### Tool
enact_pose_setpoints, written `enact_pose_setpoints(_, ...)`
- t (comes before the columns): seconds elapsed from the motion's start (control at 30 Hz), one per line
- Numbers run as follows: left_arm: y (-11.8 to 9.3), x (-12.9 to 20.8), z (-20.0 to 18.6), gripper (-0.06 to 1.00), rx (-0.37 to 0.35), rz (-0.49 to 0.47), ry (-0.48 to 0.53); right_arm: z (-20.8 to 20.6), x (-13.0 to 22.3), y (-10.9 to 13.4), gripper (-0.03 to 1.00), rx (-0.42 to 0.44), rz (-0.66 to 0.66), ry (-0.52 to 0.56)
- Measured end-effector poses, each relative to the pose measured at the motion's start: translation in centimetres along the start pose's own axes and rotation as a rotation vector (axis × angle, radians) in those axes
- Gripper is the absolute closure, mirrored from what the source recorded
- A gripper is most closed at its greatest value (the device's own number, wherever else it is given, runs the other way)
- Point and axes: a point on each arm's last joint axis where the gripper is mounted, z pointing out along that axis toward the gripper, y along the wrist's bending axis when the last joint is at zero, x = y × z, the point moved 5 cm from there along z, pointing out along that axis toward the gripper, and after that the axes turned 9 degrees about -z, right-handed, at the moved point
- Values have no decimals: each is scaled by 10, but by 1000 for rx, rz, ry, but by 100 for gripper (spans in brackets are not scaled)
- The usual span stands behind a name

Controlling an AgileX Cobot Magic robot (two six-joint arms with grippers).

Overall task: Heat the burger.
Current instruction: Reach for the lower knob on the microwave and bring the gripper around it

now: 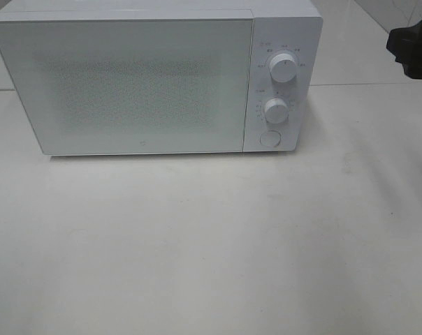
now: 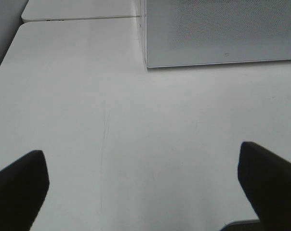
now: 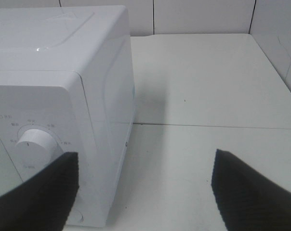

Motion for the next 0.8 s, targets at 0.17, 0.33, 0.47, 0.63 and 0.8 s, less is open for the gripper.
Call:
enact_pose_setpoints(0.17, 0, 0, 0, -5, 0, 0, 0, 8, 10, 14, 22, -20, -38, -69)
enact_pose_setpoints(0.33, 0, 0, 0, -5, 0, 0, 0, 10, 24, 27, 22, -11, -29, -91)
enact_pose_setpoints(0.47, 0, 0, 0, -5, 0, 0, 0, 12, 33, 38, 22, 40, -39, -108)
enact_pose_setpoints(0.63, 0, 0, 0, -5, 0, 0, 0, 12, 32, 54, 22, 61, -67, -164)
enact_pose_setpoints(0.8, 0, 0, 0, -5, 0, 0, 0, 11, 31, 71, 22, 80, -65, -223)
